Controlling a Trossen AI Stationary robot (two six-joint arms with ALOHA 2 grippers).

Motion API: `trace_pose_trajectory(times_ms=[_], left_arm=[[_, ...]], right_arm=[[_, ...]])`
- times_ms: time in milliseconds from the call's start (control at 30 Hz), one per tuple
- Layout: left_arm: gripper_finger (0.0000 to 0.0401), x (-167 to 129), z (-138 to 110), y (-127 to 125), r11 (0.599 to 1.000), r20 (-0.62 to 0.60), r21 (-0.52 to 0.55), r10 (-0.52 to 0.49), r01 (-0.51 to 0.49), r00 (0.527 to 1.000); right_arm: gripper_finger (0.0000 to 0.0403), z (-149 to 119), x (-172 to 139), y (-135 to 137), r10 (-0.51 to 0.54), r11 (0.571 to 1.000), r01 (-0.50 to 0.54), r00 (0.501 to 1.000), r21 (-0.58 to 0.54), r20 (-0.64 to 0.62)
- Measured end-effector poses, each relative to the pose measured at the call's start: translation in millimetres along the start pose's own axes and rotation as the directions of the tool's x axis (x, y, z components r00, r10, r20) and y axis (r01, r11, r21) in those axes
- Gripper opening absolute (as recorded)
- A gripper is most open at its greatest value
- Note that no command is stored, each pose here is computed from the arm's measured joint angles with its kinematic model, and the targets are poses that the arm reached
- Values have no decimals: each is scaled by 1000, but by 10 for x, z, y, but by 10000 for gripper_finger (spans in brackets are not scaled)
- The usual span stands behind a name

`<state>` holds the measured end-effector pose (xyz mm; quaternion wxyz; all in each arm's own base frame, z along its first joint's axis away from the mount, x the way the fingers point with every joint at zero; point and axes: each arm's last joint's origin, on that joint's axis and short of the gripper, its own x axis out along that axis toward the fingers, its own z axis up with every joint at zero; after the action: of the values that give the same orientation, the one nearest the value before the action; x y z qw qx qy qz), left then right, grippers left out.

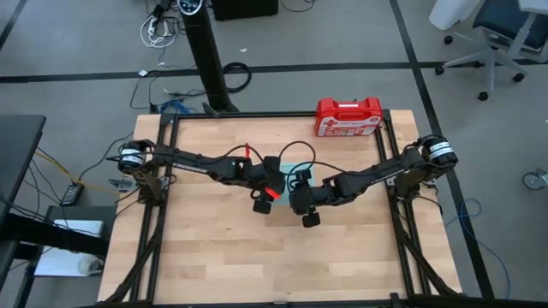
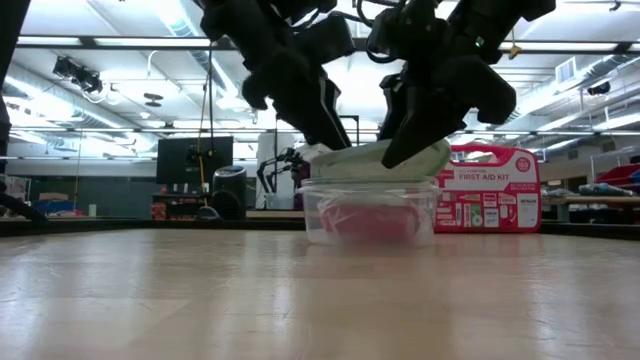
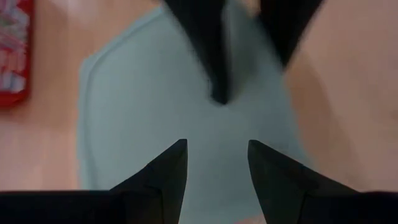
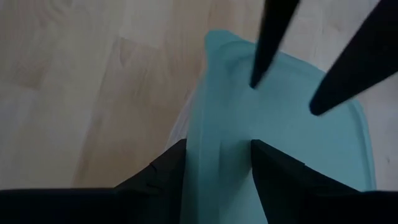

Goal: Roll bandage
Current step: Close the plastic container

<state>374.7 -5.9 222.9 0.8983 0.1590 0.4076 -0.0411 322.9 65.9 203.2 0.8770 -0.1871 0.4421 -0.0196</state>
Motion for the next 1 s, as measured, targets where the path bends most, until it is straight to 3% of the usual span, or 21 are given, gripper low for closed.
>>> trace_pose_trajectory(times_ms=[133, 267, 500, 733, 867, 1000], left_arm=[[172, -26, 47, -21, 997, 40, -3, -82, 82, 996], [172, -29, 64, -58, 996, 49, 4, -93, 93, 994], [172, -32, 72, -86, 1000, 25, 12, -13, 12, 1000], [172, -2, 54, -90, 1000, 29, 11, 1, -1, 1000], [173, 87, 22, -104, 1000, 8, 12, -2, 2, 1000], [172, 158, -17, -122, 1000, -20, 16, -11, 11, 1000]], right_arm=[[164, -6, 4, -12, -2, 1000, 2, 1000, 1, -5], [163, -12, 15, -48, -14, 1000, 14, 1000, 9, -10], [164, 14, 24, -79, -24, 999, 24, 1000, 24, 17], [165, 26, 24, -74, 0, 1000, -1, 999, 21, 32], [182, 31, 21, -47, 88, 996, -88, 995, -6, 47], [211, 12, 22, -47, 83, 997, -82, 996, -12, 27]])
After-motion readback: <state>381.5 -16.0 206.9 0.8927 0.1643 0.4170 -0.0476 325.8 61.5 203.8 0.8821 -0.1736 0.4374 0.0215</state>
